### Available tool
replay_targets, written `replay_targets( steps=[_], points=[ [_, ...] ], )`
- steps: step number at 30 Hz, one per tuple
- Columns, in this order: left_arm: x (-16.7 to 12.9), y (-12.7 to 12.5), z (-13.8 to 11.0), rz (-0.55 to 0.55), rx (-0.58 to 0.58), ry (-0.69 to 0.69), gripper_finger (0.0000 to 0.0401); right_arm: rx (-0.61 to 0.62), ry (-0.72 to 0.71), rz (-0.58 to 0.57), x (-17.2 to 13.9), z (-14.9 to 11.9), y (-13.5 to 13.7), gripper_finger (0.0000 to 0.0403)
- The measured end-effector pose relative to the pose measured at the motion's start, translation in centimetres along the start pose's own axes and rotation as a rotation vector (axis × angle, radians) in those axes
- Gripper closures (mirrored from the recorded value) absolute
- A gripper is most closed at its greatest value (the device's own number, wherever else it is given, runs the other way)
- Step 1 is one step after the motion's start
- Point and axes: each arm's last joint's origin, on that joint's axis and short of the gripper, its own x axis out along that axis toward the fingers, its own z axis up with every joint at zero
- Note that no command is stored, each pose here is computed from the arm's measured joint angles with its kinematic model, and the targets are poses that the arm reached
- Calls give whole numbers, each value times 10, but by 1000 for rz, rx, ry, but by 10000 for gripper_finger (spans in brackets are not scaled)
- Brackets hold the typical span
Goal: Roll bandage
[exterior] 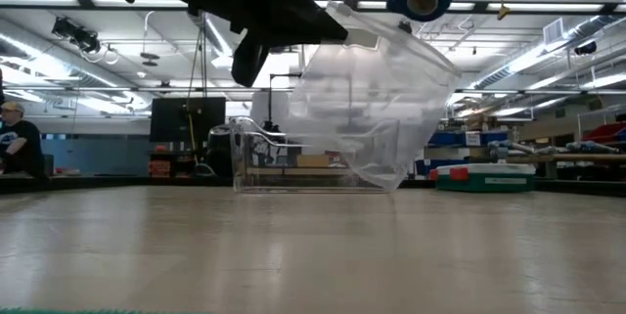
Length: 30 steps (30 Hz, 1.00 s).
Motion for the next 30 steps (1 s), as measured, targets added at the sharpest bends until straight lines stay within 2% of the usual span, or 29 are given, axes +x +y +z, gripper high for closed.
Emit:
replay_targets(
  steps=[4, 10, 18, 25, 30],
  points=[
    [0, 1, -2, 13, -13, 16, 401, -8, 18, 29, 3, -1, 5, 398],
    [0, 1, -2, 16, 10, 14, 401, -35, 21, -2, 11, 3, 1, 398],
    [-1, 0, -3, 13, 20, 18, 401, 60, 51, 53, 27, -7, -25, 398],
    [-1, 0, -3, 14, 22, 19, 401, 66, 11, 93, 28, -4, -29, 398],
    [-1, 0, -4, 14, 21, 23, 401, 139, 6, 120, 22, -7, -31, 398]
  ],
)
